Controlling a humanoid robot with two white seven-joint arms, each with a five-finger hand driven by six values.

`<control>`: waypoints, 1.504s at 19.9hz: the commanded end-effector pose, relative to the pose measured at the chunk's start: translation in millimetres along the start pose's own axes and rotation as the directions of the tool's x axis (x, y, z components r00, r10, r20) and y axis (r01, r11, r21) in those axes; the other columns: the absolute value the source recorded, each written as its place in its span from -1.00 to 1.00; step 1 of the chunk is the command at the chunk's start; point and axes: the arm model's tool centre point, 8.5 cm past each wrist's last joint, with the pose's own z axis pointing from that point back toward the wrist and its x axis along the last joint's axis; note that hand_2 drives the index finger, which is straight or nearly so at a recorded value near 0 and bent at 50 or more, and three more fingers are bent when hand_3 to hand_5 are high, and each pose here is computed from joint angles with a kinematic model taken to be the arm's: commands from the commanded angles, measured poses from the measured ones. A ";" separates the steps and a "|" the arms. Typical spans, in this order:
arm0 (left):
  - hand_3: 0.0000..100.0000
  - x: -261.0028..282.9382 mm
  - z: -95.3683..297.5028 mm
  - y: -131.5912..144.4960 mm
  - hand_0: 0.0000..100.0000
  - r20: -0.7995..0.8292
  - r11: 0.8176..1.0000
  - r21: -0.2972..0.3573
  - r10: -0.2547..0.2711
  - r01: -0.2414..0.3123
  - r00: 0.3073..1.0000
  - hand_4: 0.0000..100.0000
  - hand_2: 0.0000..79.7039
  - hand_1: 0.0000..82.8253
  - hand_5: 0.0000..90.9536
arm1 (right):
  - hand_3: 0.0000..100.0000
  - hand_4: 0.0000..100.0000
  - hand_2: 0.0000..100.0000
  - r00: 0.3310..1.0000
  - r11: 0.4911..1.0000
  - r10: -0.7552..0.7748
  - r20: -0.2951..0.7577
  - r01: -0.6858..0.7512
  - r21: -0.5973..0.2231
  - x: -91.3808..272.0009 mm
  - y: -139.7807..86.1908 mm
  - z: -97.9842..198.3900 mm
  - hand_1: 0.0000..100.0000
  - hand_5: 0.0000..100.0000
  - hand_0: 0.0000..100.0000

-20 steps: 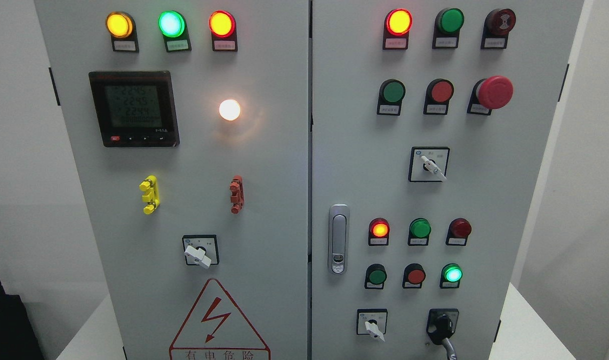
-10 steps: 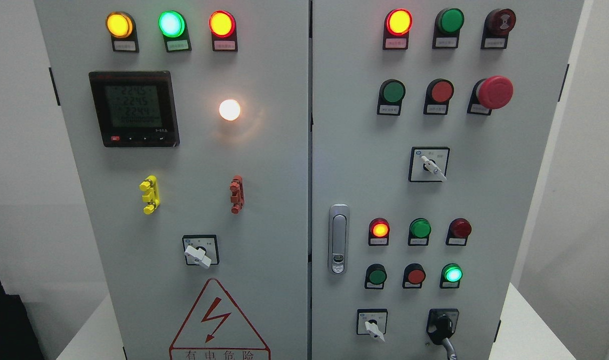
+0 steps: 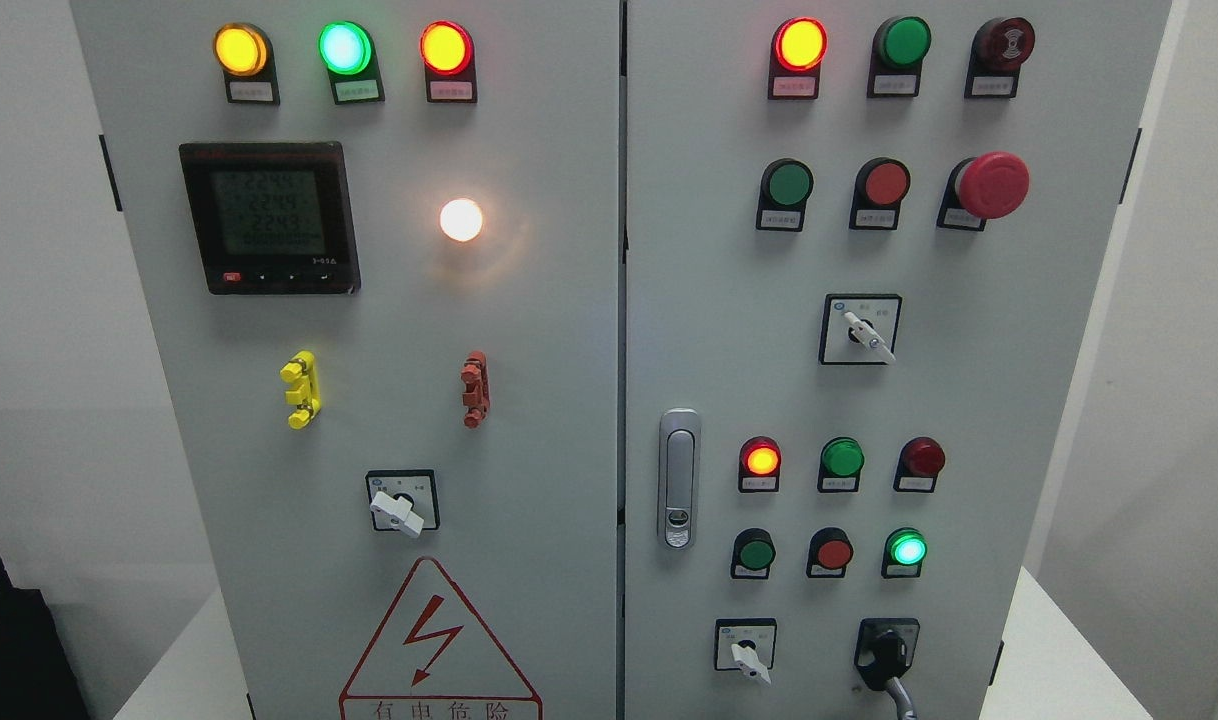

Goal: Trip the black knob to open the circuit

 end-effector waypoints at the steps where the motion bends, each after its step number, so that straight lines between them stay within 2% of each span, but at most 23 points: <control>1: -1.00 1.5 0.0 0.1 -0.76 0.004 1.000 0.000 0.005 -0.005 1.000 -1.00 -1.00 -0.06 -1.00 | 1.00 1.00 -0.81 0.995 0.998 -0.018 0.094 0.013 0.055 27.3 10.3 -5.4 -1.00 1.00 -1.00; 30: -1.00 1.7 0.0 0.1 -0.76 0.006 1.000 0.000 0.005 -0.005 1.000 -1.00 -1.00 -0.06 -1.00 | 1.00 1.00 -0.81 0.998 1.000 -0.003 0.059 0.002 0.028 19.5 -5.4 -4.7 -1.00 1.00 -1.00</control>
